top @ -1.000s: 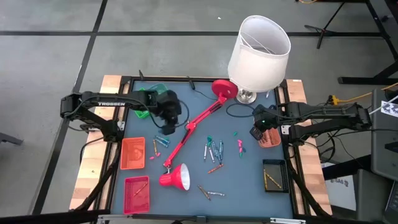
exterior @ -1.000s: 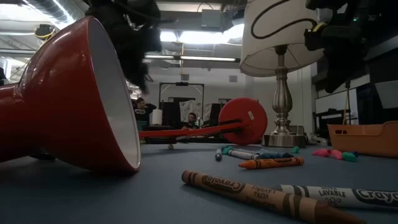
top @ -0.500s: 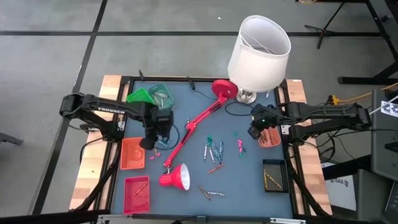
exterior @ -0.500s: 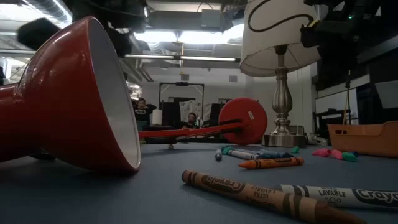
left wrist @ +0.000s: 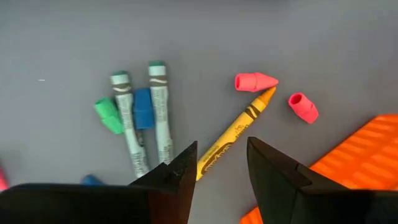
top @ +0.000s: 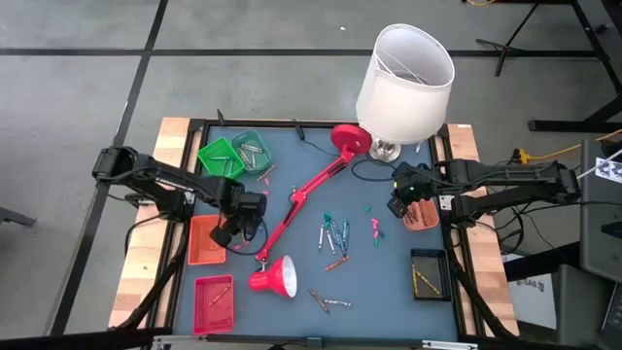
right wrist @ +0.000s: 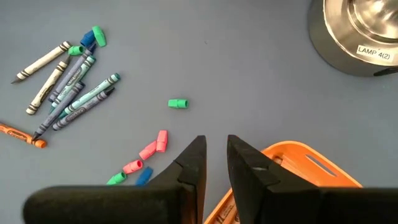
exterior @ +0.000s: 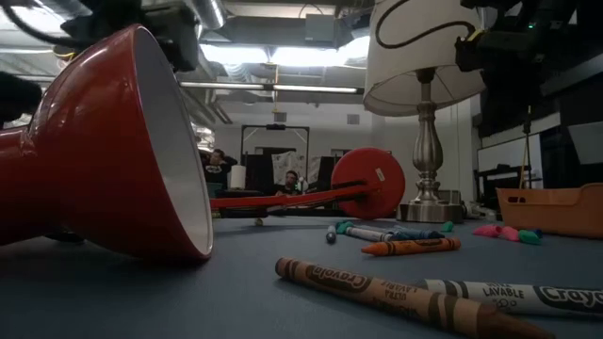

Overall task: Sort crayons
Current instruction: Put the bottom yellow crayon into the black bin

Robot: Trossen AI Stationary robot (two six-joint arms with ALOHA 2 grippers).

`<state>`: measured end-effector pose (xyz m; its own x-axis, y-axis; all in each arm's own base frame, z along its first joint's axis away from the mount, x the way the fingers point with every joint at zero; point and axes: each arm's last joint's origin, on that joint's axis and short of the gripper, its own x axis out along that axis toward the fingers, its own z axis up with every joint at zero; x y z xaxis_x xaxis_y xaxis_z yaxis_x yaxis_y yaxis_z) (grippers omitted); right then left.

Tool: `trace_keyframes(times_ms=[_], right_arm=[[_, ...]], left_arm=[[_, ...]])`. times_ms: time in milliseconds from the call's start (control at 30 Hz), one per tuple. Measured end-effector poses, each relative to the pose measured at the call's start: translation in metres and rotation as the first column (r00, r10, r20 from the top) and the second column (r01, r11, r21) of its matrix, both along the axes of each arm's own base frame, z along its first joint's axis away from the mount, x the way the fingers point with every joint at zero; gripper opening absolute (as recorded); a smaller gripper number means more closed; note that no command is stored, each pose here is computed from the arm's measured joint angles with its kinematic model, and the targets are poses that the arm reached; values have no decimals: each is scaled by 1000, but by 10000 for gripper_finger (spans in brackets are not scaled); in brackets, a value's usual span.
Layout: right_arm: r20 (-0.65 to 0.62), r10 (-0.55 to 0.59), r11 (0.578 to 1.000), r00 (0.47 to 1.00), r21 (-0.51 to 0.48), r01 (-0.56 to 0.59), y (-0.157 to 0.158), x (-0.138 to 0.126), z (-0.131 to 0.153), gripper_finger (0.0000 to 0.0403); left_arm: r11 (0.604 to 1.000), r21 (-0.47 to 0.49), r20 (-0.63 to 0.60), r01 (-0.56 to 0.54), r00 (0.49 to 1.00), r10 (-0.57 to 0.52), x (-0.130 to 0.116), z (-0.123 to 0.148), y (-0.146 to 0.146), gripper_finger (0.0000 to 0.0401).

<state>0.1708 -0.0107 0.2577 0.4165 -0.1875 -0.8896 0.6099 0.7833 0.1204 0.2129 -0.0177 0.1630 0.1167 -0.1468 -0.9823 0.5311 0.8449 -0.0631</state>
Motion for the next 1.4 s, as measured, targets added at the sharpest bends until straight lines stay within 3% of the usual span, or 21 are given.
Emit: trace_keyframes(times_ms=[367, 667, 1067, 1400], right_arm=[[1, 0, 1000, 1000, 0, 0, 0, 0, 0, 63], [2, 0, 1000, 1000, 0, 0, 0, 0, 0, 63], [53, 0, 1000, 999, -2, 0, 0, 5, 2, 63], [55, 0, 1000, 999, -2, 0, 0, 5, 2, 63]], left_arm=[[1000, -3, 25, 15, 1000, -15, -13, -28, -2, 124], [1000, -3, 32, 15, 999, -15, -18, -35, -2, 119], [1000, 18, 49, 12, 999, -13, -16, -35, -1, 39], [1000, 29, 59, 9, 998, -11, -15, -33, -1, 7]])
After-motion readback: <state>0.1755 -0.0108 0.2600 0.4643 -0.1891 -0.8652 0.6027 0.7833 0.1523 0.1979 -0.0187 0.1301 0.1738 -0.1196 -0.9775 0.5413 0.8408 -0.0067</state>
